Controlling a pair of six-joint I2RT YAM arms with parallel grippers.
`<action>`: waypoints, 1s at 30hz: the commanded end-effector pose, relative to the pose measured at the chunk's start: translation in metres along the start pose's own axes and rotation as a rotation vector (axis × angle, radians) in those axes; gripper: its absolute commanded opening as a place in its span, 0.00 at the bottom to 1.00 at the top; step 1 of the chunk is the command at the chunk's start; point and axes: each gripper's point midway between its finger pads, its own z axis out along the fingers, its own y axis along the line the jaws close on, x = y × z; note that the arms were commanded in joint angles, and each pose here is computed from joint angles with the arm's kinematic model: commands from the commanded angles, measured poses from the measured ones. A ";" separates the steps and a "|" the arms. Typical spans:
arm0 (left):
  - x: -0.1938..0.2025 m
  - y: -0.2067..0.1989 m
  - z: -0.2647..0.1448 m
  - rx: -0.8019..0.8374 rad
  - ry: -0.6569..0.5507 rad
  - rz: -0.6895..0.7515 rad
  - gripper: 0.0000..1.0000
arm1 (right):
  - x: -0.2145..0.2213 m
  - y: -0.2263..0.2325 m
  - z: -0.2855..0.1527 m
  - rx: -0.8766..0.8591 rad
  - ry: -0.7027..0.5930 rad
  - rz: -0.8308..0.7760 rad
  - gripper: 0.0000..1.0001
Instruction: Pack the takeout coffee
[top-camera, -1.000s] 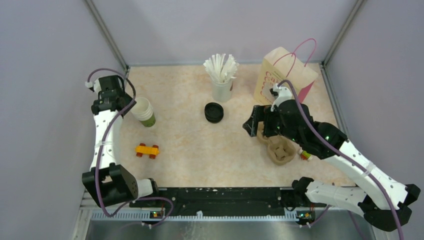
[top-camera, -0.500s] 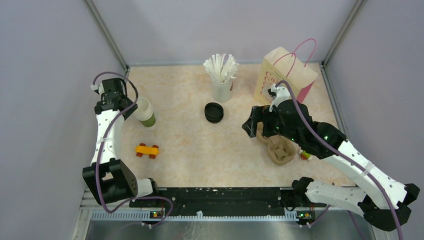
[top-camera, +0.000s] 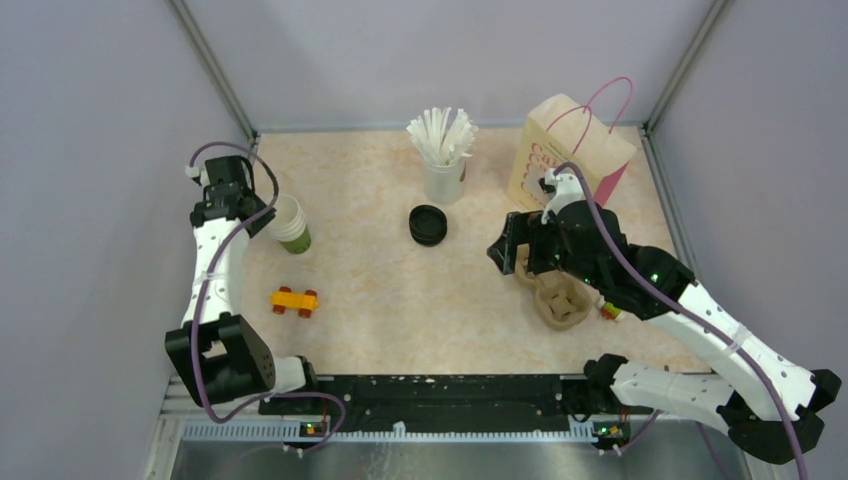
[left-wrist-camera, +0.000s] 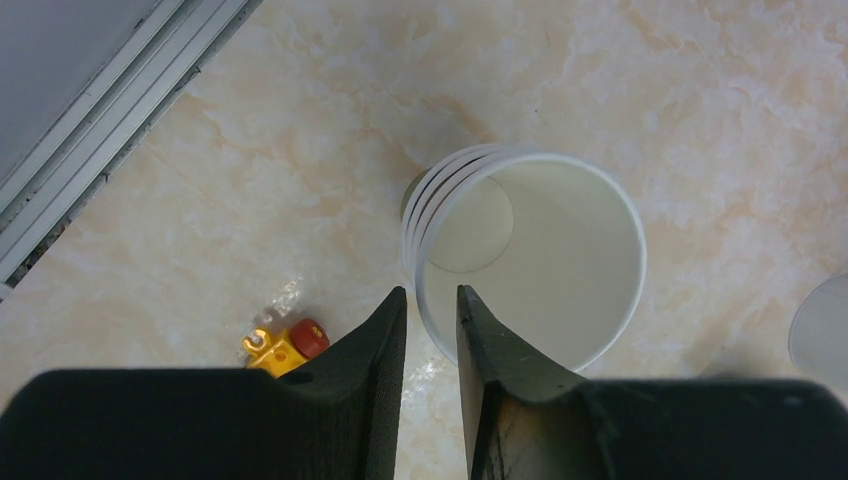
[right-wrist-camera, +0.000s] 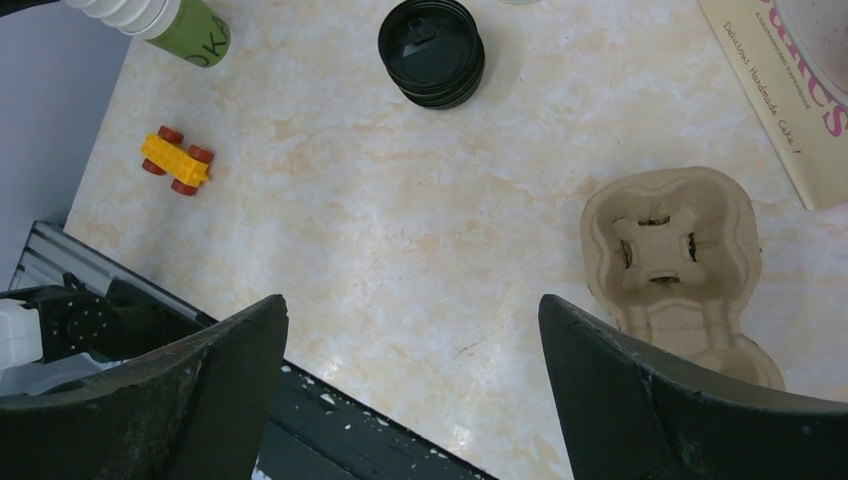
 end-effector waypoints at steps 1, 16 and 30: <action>-0.008 -0.004 0.005 0.016 -0.023 0.006 0.32 | -0.011 0.007 -0.005 -0.027 -0.037 0.010 0.93; -0.030 -0.013 -0.006 0.042 -0.056 0.075 0.00 | -0.015 0.004 -0.009 -0.013 -0.054 0.016 0.93; -0.055 -0.031 -0.039 0.115 -0.111 0.056 0.00 | -0.015 0.004 -0.008 -0.010 -0.048 0.015 0.93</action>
